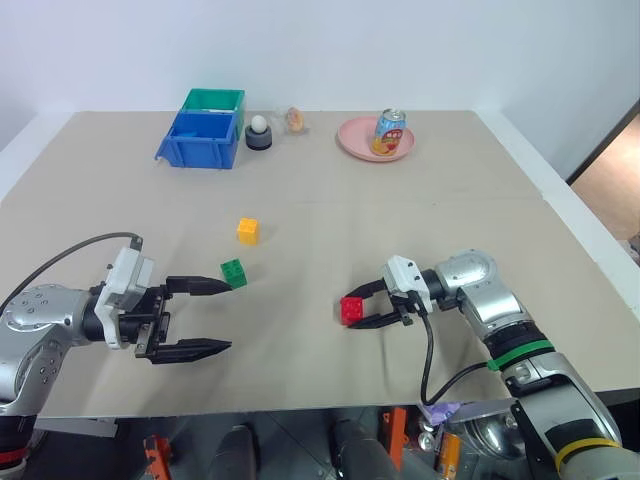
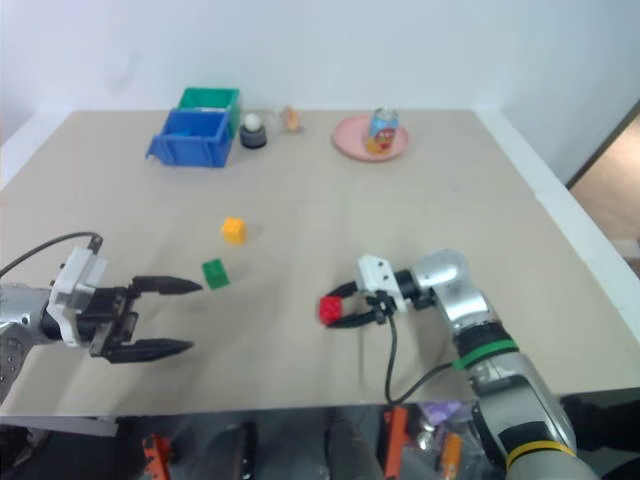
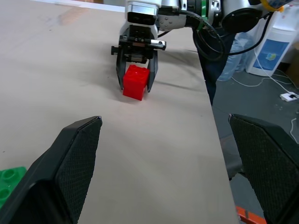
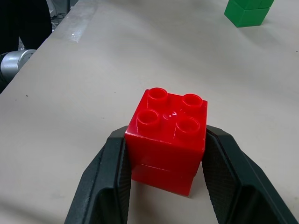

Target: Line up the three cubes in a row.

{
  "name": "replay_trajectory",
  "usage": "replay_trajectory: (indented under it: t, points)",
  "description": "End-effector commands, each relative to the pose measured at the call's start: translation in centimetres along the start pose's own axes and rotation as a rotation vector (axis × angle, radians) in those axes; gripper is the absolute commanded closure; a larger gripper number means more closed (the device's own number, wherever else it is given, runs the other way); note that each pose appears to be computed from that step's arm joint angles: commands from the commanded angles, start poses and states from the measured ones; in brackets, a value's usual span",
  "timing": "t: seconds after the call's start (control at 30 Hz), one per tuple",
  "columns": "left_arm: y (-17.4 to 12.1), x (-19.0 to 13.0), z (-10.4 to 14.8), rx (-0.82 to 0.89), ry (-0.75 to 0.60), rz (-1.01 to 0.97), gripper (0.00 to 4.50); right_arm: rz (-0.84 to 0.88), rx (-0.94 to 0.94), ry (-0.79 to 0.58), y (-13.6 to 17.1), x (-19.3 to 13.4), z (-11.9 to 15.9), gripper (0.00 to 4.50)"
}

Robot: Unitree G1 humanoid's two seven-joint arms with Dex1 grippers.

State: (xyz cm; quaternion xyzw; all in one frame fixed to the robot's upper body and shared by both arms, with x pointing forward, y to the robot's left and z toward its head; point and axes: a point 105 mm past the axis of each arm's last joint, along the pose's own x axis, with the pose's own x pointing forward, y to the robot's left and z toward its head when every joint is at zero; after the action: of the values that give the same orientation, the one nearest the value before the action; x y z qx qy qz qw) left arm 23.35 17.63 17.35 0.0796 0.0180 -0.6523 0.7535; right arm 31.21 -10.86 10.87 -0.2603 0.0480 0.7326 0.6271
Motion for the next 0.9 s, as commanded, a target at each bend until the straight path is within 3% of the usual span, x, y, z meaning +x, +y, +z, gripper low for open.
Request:
replay_trajectory:
  t: [0.03, 0.27, 0.33, 0.5, 0.9]
  points:
    - [0.2, -0.2, 0.5, 0.03, -0.009, -0.001, 0.0, 0.041, -0.012, 0.026, 0.7, -0.7, -0.3, 2.89]
    - [0.1, -0.2, 0.2, 0.029, -0.013, 0.001, 0.0, 0.027, -0.009, 0.03, 0.5, -0.2, -0.6, 2.89]
    - [0.1, -0.2, 0.2, 0.03, -0.016, 0.005, 0.0, 0.023, -0.008, 0.031, 0.4, -0.2, -0.6, 1.87]
    - [0.1, -0.1, 0.1, 0.031, -0.021, 0.011, 0.0, -0.013, 0.005, 0.027, -0.5, -0.2, -0.6, 0.14]
    - [0.3, 0.3, 0.1, 0.028, -0.038, 0.014, 0.0, 0.011, 0.049, 0.055, -0.4, -1.1, -0.5, 0.04]
